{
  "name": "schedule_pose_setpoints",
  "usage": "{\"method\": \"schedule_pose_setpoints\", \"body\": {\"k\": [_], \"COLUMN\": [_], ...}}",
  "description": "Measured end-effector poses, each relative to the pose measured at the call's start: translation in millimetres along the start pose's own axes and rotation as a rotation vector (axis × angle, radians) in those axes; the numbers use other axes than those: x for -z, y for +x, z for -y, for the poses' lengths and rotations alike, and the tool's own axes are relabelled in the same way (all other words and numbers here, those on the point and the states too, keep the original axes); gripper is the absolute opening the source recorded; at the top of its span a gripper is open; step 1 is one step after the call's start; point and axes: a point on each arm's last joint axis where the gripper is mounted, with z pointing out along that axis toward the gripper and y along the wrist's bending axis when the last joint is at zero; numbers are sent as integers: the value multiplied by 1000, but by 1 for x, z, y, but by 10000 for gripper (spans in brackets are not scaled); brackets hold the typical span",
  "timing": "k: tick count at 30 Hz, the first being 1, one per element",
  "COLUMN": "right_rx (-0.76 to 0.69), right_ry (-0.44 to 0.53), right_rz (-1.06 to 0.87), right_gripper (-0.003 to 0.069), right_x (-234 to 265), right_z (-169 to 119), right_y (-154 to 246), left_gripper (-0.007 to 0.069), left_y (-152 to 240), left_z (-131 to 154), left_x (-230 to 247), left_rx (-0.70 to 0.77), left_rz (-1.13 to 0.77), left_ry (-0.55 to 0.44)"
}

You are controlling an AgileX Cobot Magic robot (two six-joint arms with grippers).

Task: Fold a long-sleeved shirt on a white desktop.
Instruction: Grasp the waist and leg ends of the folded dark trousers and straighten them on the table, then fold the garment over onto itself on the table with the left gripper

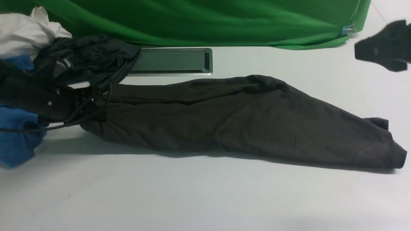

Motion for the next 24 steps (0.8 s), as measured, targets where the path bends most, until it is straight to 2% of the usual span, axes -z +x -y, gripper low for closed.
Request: {"method": "schedule_pose_setpoints", "body": {"k": [1, 4, 11, 12, 13, 14, 16, 17, 18, 19, 21, 22, 23, 24], "right_rx": [-7, -26, -26, -19, -16, -12, -7, -4, -4, 0, 6, 6, 10, 12], "right_ry": [-13, -37, -53, -54, -53, -54, -55, -55, -55, -56, -57, -57, -58, -58], "right_rz": [-4, -2, 61, 85, 96, 115, 137, 147, 149, 165, 186, 188, 197, 202], "right_gripper": [81, 34, 20, 20, 20, 20, 24, 27, 28, 33, 40, 40, 44, 48], "right_x": [0, 1, 22, 30, 34, 41, 48, 52, 53, 58, 66, 67, 72, 74], "right_z": [-1, -4, -10, -12, -13, -15, -17, -18, -18, -19, -21, -22, -23, -24], "right_y": [0, 0, -1, -1, -1, -1, -1, 0, 0, 0, 1, 1, 2, 3], "left_gripper": [74, 74, 74, 74, 74, 74, 74, 74, 74, 74, 74, 74, 74, 74], "left_y": [-1, -7, -48, -61, -64, -67, -65, -62, -61, -50, -19, -18, 10, 27], "left_z": [1, 10, 75, 108, 125, 161, 210, 233, 238, 278, 339, 338, 372, 385], "left_x": [2, 11, 43, 50, 51, 51, 44, 39, 37, 23, -12, -17, -41, -55], "left_rx": [1, -13, -147, -219, -249, -320, -414, -452, -464, -528, -632, -627, -691, -717], "left_rz": [12, 56, 187, 223, 232, 244, 245, 238, 236, 213, 134, 123, 49, 2], "left_ry": [13, 53, 175, 208, 225, 259, 308, 338, 343, 401, 491, 486, 531, 542]}}
